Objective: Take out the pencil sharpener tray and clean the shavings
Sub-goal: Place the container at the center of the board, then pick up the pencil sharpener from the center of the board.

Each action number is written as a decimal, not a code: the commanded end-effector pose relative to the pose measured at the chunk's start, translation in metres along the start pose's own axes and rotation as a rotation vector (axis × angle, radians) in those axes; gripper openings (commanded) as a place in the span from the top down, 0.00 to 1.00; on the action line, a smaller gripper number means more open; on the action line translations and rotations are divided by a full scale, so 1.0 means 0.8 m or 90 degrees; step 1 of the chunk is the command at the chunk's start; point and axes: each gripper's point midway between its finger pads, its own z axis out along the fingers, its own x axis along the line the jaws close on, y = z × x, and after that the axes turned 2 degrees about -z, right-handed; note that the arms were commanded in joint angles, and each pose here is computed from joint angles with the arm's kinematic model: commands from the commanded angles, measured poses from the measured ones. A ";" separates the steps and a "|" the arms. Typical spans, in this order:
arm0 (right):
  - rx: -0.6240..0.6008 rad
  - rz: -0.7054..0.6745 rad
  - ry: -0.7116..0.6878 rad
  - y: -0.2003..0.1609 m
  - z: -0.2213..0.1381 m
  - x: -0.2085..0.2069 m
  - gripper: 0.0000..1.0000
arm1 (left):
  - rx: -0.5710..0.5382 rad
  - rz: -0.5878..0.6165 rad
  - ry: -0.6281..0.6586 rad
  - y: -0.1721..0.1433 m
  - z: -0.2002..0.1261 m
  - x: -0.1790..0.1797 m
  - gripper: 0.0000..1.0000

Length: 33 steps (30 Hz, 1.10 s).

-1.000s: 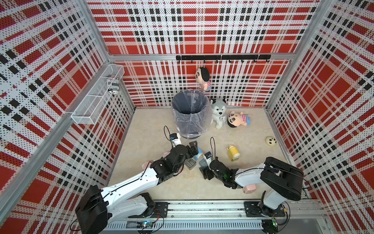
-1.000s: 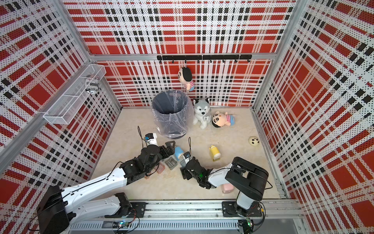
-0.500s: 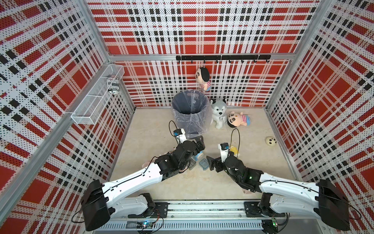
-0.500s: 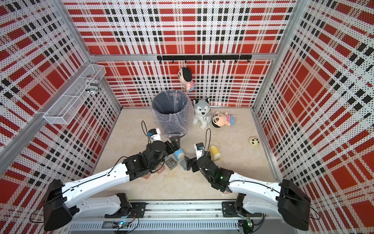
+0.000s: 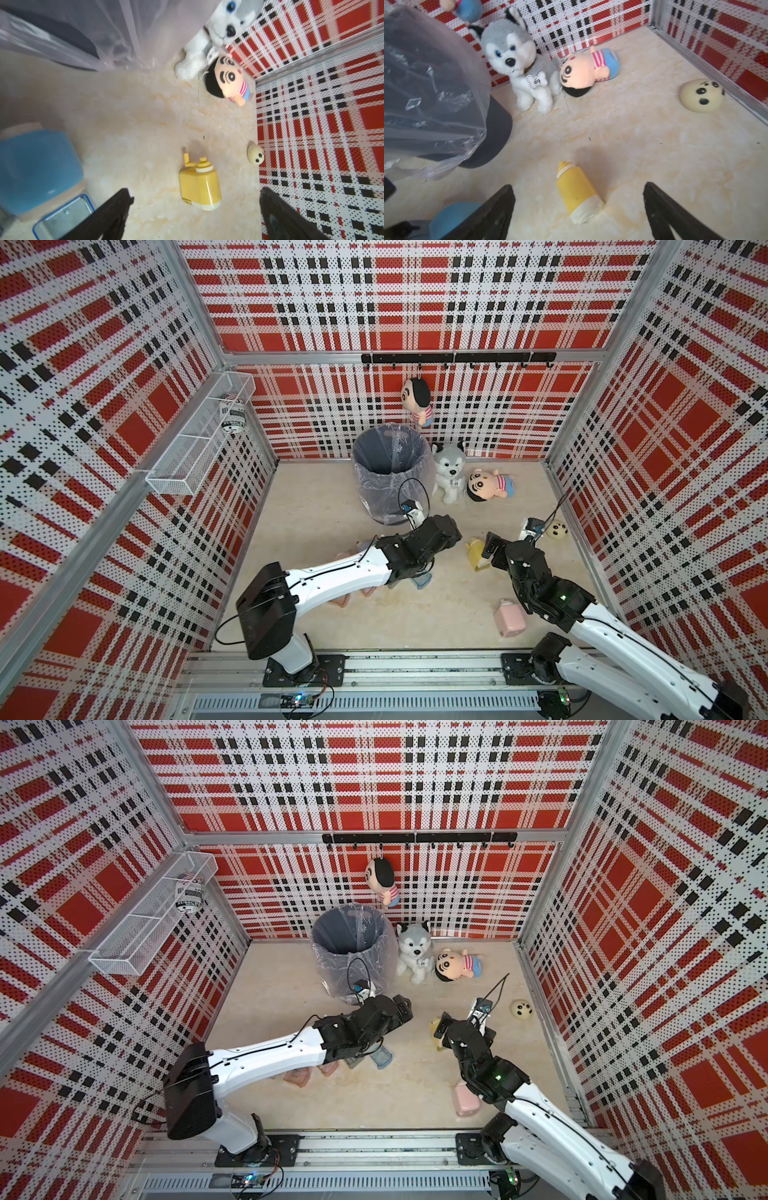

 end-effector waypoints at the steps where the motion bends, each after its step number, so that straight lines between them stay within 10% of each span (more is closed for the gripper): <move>1: -0.001 0.031 -0.052 0.000 -0.003 -0.035 0.00 | 0.096 -0.019 0.063 -0.053 0.027 0.006 0.02; 13: -0.050 0.085 -0.066 0.018 -0.021 -0.069 0.00 | 0.199 0.021 0.195 -0.133 0.110 -0.011 0.00; 33: -0.046 0.110 -0.033 0.005 -0.029 -0.072 0.00 | 0.191 0.044 0.289 -0.137 0.170 0.035 0.24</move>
